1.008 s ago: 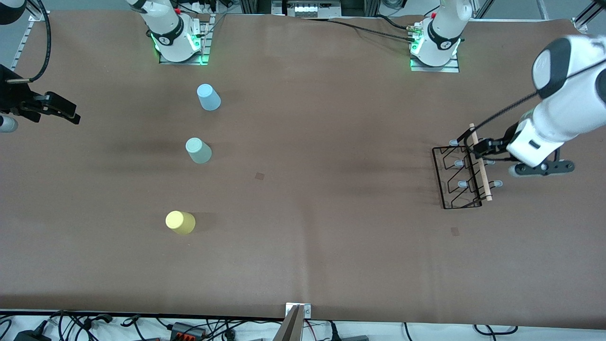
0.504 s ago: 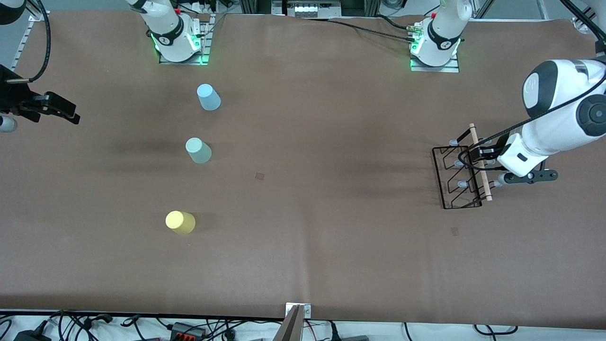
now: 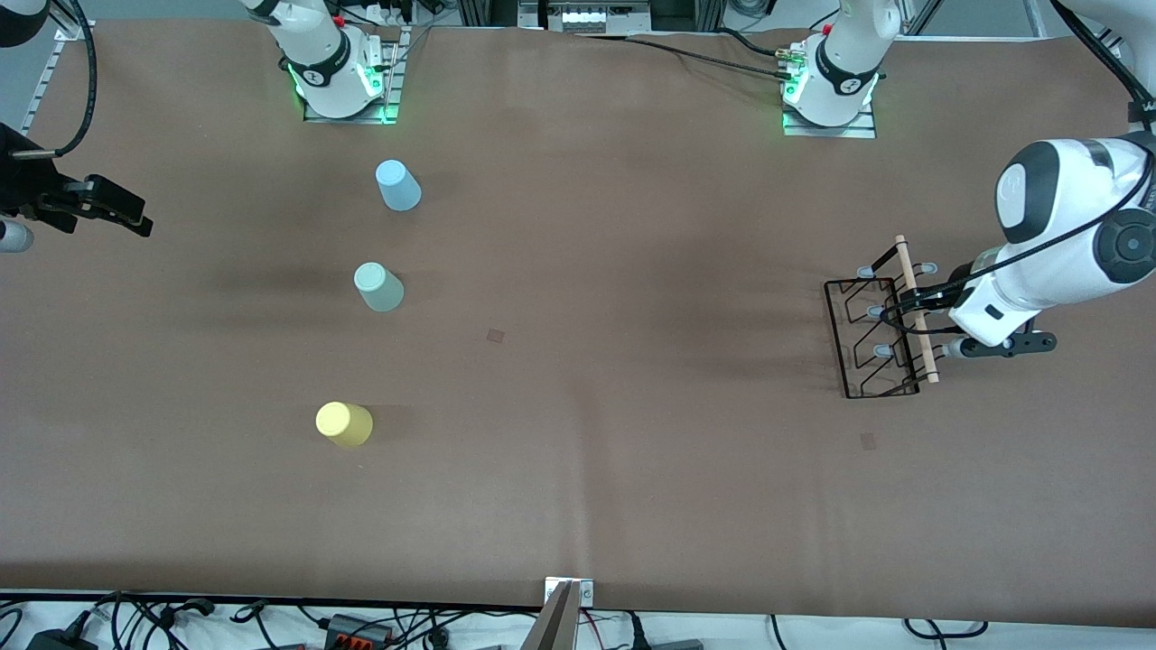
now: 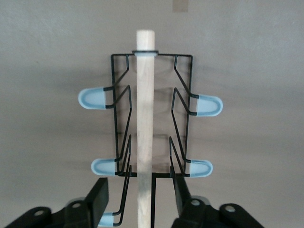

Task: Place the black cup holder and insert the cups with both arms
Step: 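Grasp the black wire rack with the left gripper while the right gripper moves out, then move the rack with the left gripper while the right gripper reaches the cup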

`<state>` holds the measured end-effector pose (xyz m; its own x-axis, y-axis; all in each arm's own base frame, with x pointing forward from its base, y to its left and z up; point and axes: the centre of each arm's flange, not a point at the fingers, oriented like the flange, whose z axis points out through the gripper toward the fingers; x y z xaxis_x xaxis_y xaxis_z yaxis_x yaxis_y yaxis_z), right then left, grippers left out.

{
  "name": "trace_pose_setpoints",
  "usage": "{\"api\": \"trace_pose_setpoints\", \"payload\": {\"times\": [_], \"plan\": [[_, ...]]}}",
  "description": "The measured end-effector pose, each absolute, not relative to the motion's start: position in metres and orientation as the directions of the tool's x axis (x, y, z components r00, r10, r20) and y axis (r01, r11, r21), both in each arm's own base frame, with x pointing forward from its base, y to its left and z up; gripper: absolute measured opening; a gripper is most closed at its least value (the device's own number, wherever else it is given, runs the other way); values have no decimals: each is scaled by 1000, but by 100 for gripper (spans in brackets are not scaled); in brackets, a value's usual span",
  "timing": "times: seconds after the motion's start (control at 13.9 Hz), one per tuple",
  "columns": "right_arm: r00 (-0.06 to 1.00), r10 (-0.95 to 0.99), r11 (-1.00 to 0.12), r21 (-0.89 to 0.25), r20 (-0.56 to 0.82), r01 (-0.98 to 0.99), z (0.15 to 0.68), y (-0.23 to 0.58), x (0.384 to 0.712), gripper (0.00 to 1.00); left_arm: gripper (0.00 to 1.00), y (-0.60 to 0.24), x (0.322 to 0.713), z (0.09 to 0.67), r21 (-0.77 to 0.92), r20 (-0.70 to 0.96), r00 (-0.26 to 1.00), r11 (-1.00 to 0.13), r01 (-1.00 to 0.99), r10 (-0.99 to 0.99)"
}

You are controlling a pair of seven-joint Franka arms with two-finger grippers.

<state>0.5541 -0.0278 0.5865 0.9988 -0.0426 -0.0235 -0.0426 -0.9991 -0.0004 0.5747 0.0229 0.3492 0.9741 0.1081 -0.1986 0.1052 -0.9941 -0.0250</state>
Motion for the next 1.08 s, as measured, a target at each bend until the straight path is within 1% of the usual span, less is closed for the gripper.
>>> {"api": "trace_pose_setpoints", "payload": {"times": [0.07,0.14,0.29,0.36,0.43,0.5,0.58,0.65,0.86,1.08], "plan": [[999,-43,-999,0,-24,-43,586,-28,554,100,52,23,573,346,-25,-205,973,-994,105,108],[999,-43,-999,0,-24,-43,586,-28,554,100,51,23,571,343,-26,-209,972,-994,105,108],[999,-43,-999,0,-24,-43,586,-28,554,100,37,22,569,338,-25,-209,972,-994,104,107],[999,-43,-999,0,-24,-43,586,-28,554,100,37,22,569,337,-25,-209,972,-994,104,107],[999,-43,-999,0,-25,-43,586,-28,554,100,27,22,568,336,-25,-210,972,-994,104,107],[999,-43,-999,-1,-30,-43,583,-28,555,100,23,22,568,334,-25,-211,972,-994,104,107],[998,-44,-999,-1,-41,-44,578,-28,556,100,22,22,568,333,-25,-214,971,-994,104,107],[997,-45,-999,-2,-60,-45,569,-28,558,100,15,22,568,332,-24,-214,971,-995,100,103],[991,-37,-999,-4,-131,-38,531,-25,567,100,16,24,569,332,-24,-213,971,-994,103,105],[979,24,-1000,-6,-200,23,493,9,571,100,16,23,569,333,-23,-211,972,-995,102,105]]}}
